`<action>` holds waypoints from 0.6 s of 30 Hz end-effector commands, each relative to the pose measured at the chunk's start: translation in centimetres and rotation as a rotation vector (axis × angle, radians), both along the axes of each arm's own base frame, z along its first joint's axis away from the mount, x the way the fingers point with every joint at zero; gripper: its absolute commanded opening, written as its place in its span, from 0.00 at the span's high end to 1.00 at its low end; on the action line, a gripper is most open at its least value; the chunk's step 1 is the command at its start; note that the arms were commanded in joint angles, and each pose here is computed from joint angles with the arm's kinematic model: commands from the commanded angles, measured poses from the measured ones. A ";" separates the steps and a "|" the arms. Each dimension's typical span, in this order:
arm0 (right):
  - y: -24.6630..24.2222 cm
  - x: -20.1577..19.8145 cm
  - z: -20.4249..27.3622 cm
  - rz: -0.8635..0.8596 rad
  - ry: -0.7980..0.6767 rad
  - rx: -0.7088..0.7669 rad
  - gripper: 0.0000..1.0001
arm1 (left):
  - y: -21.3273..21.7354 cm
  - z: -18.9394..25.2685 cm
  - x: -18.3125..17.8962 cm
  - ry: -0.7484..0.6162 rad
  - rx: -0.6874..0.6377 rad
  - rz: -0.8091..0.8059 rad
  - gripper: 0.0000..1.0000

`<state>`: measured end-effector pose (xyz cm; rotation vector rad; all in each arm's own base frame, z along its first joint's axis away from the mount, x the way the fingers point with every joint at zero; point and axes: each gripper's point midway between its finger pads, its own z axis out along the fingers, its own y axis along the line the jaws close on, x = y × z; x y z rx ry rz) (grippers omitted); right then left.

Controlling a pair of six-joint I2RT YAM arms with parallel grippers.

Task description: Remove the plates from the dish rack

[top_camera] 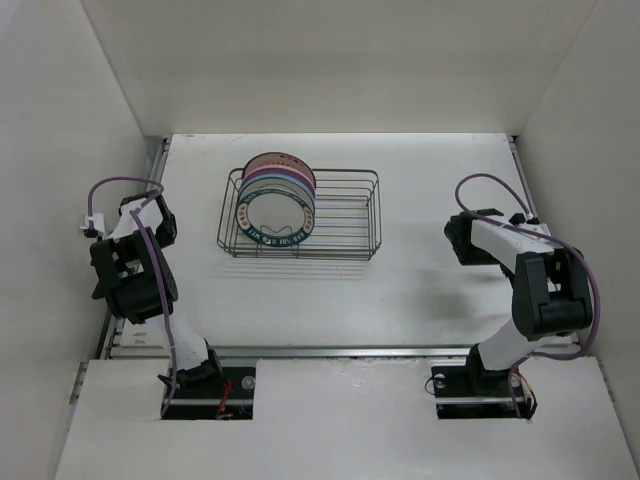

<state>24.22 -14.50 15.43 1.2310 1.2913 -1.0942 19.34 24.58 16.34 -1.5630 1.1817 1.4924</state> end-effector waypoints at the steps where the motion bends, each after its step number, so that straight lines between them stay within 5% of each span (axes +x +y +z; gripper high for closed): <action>1: -0.7 1.7 3.9 0.071 -0.082 -0.171 0.00 | -1.0 2.6 -3.1 0.206 -0.066 0.000 0.01; 9: -0.6 2.1 4.5 0.064 -0.069 -0.164 0.00 | -0.9 2.7 -3.0 0.209 -0.057 -0.006 0.01; 13: -0.6 2.9 7.1 0.059 -0.029 -0.184 0.00 | -0.1 6.5 -1.3 0.282 -0.057 -0.045 0.01; 15: -0.2 3.7 9.4 0.067 -0.042 -0.202 0.00 | 0.2 8.5 0.2 0.447 -0.106 -0.084 0.01; 18: 0.1 4.3 12.1 0.068 -0.014 -0.219 0.00 | 0.4 11.5 1.8 0.412 -0.115 -0.100 0.01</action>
